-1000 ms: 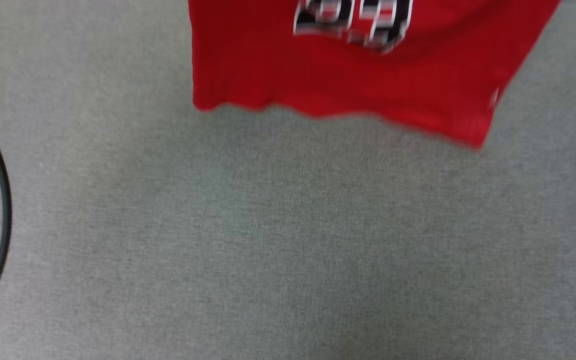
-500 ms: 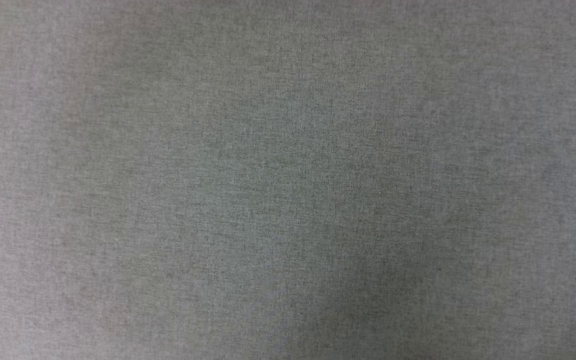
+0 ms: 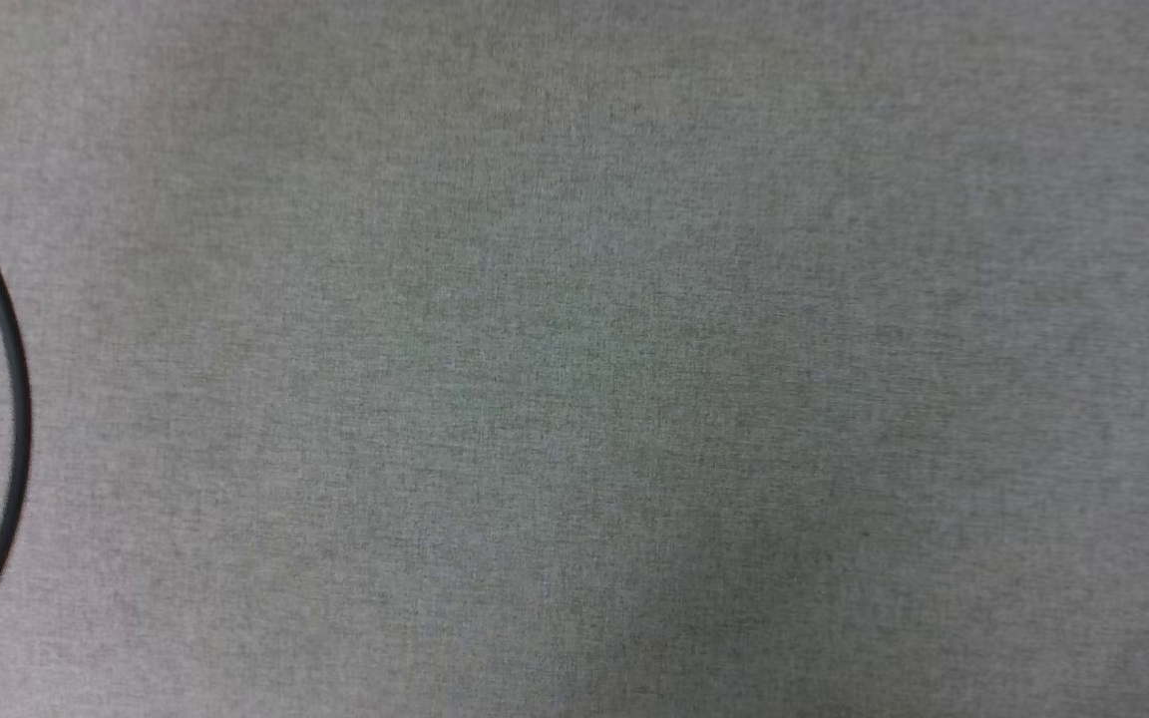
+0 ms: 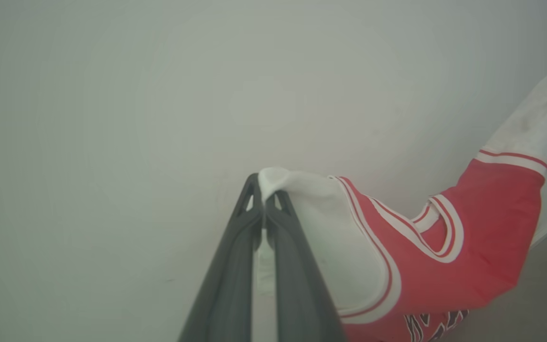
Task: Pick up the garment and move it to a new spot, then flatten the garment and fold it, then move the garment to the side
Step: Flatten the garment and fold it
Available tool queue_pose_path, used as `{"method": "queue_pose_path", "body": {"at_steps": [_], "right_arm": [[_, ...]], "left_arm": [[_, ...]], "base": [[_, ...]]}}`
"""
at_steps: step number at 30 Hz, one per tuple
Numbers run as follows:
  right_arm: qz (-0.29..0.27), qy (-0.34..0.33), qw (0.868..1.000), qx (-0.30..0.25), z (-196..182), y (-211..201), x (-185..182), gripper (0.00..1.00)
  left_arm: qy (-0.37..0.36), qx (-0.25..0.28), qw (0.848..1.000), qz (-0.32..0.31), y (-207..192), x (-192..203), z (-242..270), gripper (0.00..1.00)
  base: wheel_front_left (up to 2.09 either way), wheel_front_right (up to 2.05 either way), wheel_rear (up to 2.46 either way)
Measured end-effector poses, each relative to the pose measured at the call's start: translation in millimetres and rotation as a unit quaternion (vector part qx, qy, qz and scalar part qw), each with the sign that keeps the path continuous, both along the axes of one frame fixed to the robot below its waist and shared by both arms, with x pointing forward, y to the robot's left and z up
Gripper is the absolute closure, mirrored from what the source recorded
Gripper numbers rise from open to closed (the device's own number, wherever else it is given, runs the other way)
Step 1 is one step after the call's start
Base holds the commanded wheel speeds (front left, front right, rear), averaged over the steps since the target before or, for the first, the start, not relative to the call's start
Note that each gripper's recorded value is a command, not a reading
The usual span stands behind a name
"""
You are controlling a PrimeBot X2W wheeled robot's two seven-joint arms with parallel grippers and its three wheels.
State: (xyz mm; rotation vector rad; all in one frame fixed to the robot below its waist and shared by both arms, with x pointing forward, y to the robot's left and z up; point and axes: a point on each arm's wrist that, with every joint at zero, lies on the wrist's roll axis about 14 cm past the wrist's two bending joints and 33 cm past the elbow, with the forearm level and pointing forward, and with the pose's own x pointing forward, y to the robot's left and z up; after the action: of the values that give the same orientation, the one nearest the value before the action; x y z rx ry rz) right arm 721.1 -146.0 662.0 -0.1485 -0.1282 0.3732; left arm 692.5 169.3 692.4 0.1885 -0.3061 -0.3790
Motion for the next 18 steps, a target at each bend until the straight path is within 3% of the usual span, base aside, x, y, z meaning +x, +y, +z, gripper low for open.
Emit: {"method": "queue_pose_path", "body": {"at_steps": [8,18], "right_arm": [[0.034,0.066,0.997,0.015,-69,3,-55,1.0],[0.072,0.156,0.985,0.021,-138,6,-158,1.0]], "left_arm": [[0.071,-0.044,0.996,0.007,13,-46,-71,1.0],[0.142,-0.104,0.984,0.039,21,-149,-128,1.0]], "base": [[0.0,0.0,0.0],[0.0,0.0,0.0]]}}
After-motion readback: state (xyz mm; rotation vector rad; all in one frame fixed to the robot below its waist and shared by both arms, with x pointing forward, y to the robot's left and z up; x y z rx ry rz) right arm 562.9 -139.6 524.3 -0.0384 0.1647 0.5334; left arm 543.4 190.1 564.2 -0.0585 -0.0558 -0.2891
